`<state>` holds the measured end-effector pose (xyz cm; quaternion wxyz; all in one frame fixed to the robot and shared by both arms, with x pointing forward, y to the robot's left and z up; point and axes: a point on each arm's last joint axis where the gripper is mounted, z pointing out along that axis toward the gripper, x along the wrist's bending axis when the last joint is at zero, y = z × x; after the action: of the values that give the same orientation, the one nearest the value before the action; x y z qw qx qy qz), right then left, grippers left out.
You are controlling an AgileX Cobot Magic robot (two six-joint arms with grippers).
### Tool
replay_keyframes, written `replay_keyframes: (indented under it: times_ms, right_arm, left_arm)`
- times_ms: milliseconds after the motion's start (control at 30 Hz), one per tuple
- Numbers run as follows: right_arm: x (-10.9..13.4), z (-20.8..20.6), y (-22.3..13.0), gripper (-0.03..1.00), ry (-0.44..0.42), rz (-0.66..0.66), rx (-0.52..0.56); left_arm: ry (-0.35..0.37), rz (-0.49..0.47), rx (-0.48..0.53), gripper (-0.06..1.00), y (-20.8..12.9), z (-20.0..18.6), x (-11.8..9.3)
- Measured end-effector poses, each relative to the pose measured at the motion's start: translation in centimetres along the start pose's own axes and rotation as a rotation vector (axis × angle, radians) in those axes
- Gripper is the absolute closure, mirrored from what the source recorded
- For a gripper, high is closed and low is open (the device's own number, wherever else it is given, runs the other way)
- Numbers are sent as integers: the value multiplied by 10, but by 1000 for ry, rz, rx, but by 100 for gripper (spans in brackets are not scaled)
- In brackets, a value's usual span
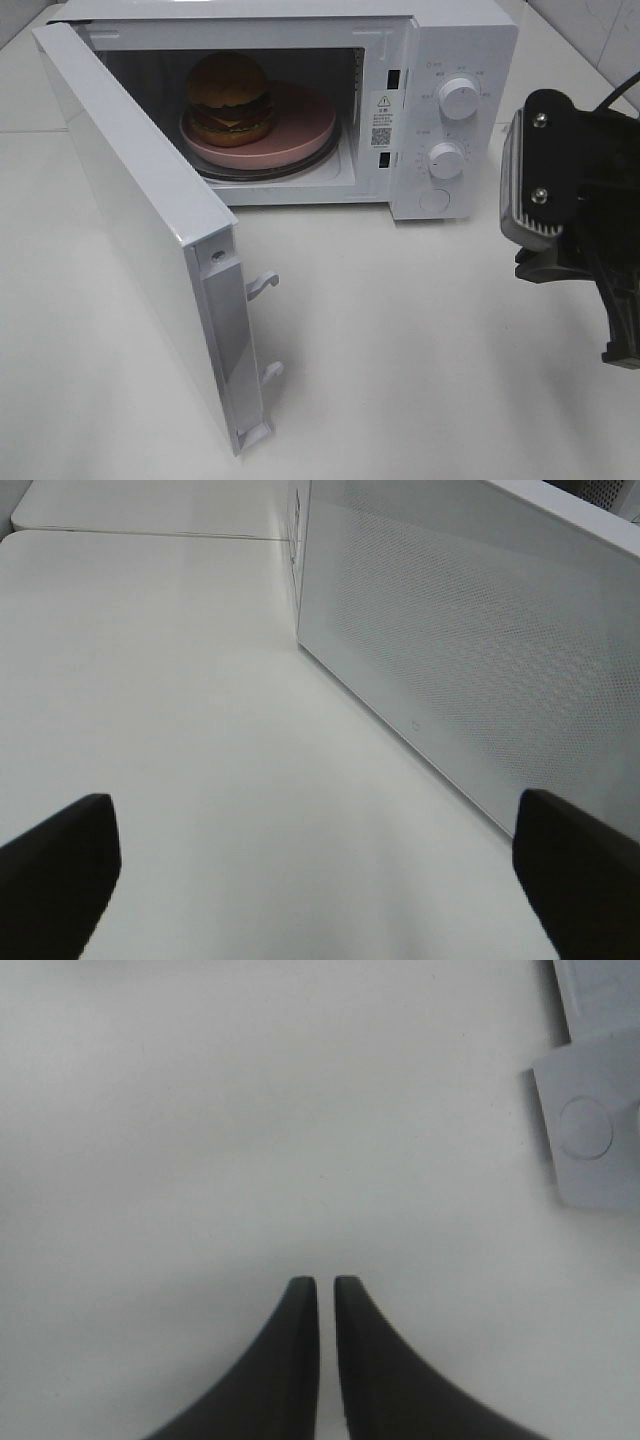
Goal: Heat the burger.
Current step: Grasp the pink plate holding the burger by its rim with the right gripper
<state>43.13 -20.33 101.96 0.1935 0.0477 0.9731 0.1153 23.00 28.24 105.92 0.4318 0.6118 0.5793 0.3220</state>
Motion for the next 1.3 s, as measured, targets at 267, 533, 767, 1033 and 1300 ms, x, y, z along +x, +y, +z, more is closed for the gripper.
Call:
replay_keyframes:
  times_ms: [267,533,767,1033,1300]
  right_arm:
    - [-1,0,0,90,-11,-309,1]
    - [-3,0,-3,84,-29,-382,36]
    - [-5,0,-2,51,-53,-294,25]
    - [-9,-1,1,10,-101,-124,-4]
    - [-12,-1,2,7,-137,-140,-9]
  left_arm:
    - [0,0,0,-4,0,0,0]
    - [0,0,0,-4,0,0,0]
    - [0,0,0,-4,0,0,0]
    - [0,0,0,-4,0,0,0]
    - [0,0,0,-4,0,0,0]
